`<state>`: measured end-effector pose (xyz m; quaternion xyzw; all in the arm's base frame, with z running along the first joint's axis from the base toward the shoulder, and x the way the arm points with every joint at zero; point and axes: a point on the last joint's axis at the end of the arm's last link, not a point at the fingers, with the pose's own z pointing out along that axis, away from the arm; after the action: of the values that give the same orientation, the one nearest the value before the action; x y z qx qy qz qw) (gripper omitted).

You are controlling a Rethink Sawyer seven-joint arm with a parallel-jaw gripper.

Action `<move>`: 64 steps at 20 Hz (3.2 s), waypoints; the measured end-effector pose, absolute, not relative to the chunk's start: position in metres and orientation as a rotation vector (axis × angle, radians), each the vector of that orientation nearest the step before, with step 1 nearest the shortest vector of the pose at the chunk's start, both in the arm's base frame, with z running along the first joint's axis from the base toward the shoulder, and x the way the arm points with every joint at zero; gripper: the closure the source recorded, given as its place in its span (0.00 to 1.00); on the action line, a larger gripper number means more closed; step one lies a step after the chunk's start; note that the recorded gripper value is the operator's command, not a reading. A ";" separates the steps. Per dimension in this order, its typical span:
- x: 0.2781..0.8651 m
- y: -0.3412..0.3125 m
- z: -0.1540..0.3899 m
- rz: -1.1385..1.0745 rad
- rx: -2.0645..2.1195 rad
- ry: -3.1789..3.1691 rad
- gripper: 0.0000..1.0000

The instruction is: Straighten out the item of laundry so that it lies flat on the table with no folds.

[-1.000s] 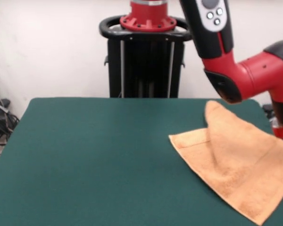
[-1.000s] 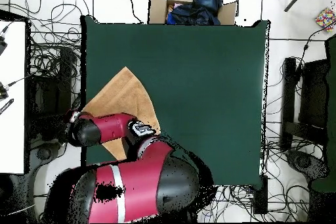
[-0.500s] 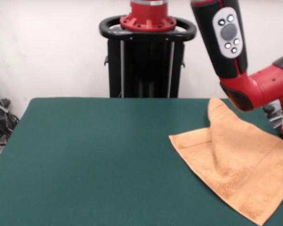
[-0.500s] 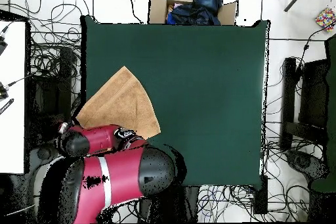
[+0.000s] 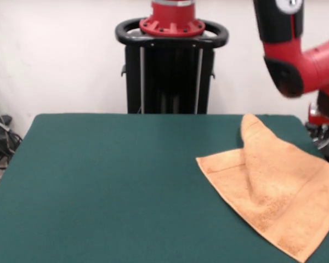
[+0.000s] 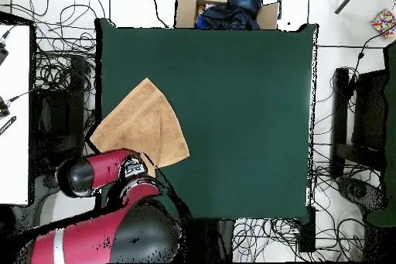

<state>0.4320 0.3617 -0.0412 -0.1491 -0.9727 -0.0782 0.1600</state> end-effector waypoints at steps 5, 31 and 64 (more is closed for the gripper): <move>0.454 0.322 0.013 -0.214 -0.669 -2.628 1.00; 0.441 0.239 0.133 0.237 -0.487 -2.911 1.00; 0.479 0.136 0.035 0.190 -0.464 -3.092 1.00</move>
<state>0.4790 0.1359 0.0349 -0.1482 -0.9871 0.0605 0.0046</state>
